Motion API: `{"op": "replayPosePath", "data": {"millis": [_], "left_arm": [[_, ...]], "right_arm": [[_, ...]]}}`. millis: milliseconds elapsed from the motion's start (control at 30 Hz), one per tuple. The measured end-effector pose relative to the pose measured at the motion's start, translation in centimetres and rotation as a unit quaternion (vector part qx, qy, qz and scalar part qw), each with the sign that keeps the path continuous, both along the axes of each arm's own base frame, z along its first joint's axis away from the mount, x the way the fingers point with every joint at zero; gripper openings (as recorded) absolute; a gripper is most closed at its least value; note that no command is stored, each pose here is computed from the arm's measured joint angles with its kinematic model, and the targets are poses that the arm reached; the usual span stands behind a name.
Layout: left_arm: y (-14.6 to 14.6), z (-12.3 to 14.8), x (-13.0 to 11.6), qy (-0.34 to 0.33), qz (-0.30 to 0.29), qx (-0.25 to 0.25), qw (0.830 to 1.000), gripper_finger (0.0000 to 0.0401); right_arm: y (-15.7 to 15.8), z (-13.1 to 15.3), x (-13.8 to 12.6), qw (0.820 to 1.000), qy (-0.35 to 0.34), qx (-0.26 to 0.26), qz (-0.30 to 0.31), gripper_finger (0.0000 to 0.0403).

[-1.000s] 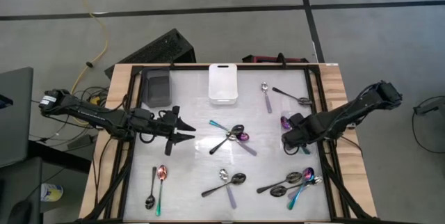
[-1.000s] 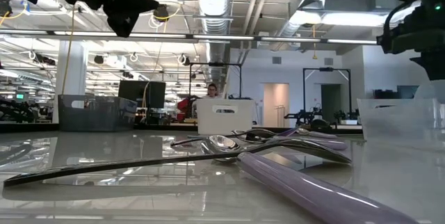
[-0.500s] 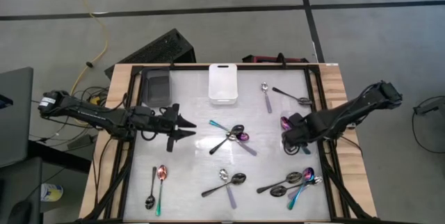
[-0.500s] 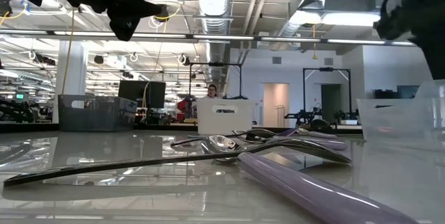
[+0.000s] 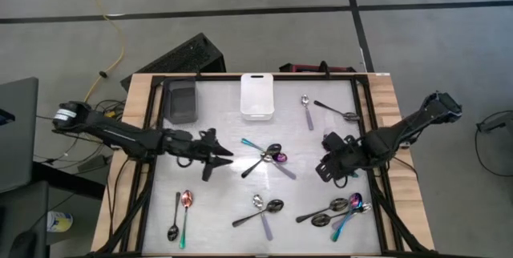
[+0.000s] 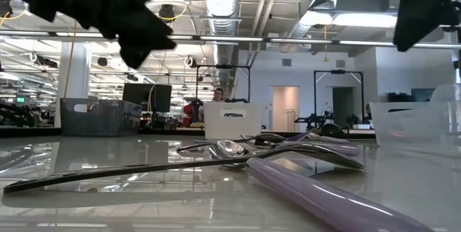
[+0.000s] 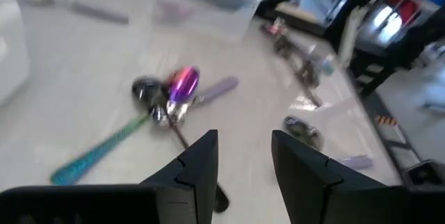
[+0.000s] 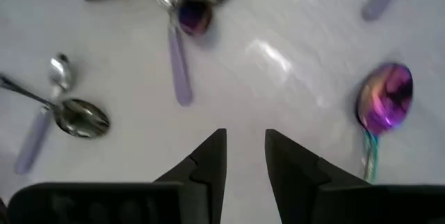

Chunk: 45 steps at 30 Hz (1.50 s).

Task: Sort silverware by color (type)
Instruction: Put the black spoon into the black bin

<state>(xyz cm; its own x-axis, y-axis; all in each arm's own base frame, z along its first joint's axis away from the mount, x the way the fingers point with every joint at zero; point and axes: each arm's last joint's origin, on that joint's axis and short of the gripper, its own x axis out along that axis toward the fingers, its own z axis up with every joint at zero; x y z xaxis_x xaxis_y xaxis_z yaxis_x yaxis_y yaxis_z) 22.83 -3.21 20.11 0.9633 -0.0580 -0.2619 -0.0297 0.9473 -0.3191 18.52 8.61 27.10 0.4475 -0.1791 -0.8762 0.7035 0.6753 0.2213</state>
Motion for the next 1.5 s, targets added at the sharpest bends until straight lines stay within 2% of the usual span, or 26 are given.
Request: {"op": "replayPosePath", "data": {"millis": [200,467,700,1000,1233,1500], "left_arm": [[0.2,-2.4,4.6,0.061,0.047,0.025,0.997,0.0119],[-0.5,-6.3,9.9,0.129,0.046,0.036,0.99,0.0119],[-0.8,-8.4,12.9,0.162,0.048,0.053,0.984,0.0119],[-0.7,-9.4,13.1,0.197,0.049,0.075,0.976,0.0118],[-1.0,-9.3,12.8,0.212,0.029,0.105,0.971,0.0118],[-0.9,-6.3,10.9,0.257,0.022,0.111,0.96,0.0118]], "right_arm": [[0.6,0.2,0.1,0.999,-0.031,-0.014,0.008,0.0122],[0.7,0.2,0.1,0.999,-0.034,-0.022,0.013,0.0122],[0.6,0.2,0.1,0.999,-0.03,-0.031,0.026,0.0122],[0.6,0.2,0.1,0.999,-0.029,-0.034,0.03,0.0122],[0.6,0.2,0.1,0.999,-0.03,-0.034,0.03,0.0122],[0.5,0.2,0.2,0.998,-0.028,-0.038,0.035,0.0122]]}}
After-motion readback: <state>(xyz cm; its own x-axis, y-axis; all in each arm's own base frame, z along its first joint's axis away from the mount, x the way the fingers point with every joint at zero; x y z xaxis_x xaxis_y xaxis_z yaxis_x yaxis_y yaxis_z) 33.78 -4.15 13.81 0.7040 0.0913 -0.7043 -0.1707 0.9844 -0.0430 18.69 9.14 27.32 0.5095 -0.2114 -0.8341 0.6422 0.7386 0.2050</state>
